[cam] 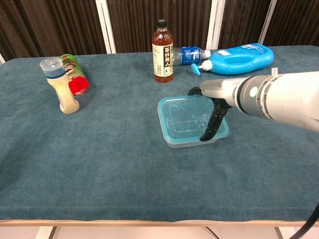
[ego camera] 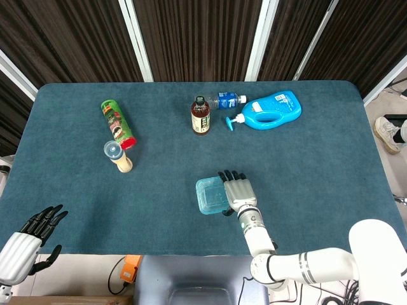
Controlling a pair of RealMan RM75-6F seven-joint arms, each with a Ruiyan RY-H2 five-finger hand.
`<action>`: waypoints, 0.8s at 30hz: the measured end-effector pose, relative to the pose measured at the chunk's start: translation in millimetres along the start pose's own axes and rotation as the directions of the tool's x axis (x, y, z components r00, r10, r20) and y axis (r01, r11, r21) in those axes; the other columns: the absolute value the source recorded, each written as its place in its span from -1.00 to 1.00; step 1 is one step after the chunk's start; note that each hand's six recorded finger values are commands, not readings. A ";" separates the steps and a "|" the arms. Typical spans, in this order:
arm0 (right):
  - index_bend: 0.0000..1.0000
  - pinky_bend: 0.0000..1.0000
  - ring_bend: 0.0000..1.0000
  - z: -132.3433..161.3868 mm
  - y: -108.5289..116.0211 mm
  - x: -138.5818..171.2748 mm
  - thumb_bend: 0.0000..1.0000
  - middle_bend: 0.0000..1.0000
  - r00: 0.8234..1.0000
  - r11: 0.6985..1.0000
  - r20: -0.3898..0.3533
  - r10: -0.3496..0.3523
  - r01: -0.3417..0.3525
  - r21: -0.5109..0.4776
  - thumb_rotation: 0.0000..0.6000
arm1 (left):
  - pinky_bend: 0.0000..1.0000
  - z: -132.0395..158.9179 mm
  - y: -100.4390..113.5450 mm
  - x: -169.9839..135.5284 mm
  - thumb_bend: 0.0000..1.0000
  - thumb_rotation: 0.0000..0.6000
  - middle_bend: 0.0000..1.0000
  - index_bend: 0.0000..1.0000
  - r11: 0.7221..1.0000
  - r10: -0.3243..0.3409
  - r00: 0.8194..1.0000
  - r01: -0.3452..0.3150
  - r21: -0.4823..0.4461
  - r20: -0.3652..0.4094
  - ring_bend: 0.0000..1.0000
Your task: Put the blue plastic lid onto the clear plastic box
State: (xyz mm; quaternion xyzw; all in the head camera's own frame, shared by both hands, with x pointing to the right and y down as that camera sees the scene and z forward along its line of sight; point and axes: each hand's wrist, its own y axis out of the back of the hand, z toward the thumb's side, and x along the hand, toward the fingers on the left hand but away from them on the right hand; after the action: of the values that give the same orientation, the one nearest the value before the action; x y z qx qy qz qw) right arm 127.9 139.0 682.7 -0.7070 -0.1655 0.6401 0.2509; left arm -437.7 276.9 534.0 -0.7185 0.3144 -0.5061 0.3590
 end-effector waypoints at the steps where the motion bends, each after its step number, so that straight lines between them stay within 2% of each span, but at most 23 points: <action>1: -0.87 -0.58 -0.88 -0.2 0.3 0.1 -0.31 -0.78 1.000 1.000 0.000 0.000 0.000 0.000 1.00 | -0.68 0.0 0.0 0.0 -0.13 1.00 -1.00 -1.00 1.000 0.000 1.000 0.000 0.000 0.000 -1.00; 19: -0.95 -0.64 -0.96 -3.8 7.2 2.4 -0.31 -0.87 1.000 1.000 0.000 -0.009 0.009 -0.011 1.00 | -0.68 -0.5 0.8 0.4 -0.13 1.00 -1.00 -1.00 1.000 0.003 1.000 -0.003 -0.001 -0.001 -1.00; 21: -0.90 -0.64 -0.96 -4.0 10.2 3.8 -0.31 -0.87 1.000 1.000 -0.005 -0.019 0.019 -0.017 1.00 | -0.68 -0.6 1.1 0.1 -0.13 1.00 -1.00 -1.00 1.000 0.004 1.000 -0.004 -0.002 -0.001 -1.00; 23: -0.75 -0.64 -0.96 -3.9 14.0 5.3 -0.31 -0.88 0.999 0.999 -0.014 -0.034 0.034 -0.021 1.00 | -0.68 -0.5 1.2 -0.1 -0.13 1.00 -1.00 -1.00 1.000 0.004 1.000 -0.004 -0.003 0.000 -1.00; 24: -0.60 -0.64 -0.95 -3.4 17.0 6.5 -0.31 -0.87 0.999 0.999 -0.023 -0.049 0.049 -0.023 1.00 | -0.68 -0.3 1.0 -0.1 -0.13 1.00 -1.00 -1.00 1.000 0.004 1.000 -0.004 -0.002 0.000 -1.00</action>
State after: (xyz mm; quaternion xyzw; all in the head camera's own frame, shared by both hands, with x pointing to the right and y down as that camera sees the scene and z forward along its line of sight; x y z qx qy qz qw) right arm 130.6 128.2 667.9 -0.7131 -0.1869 0.6234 0.2606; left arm -438.1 276.4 533.2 -0.7183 0.3161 -0.5049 0.3593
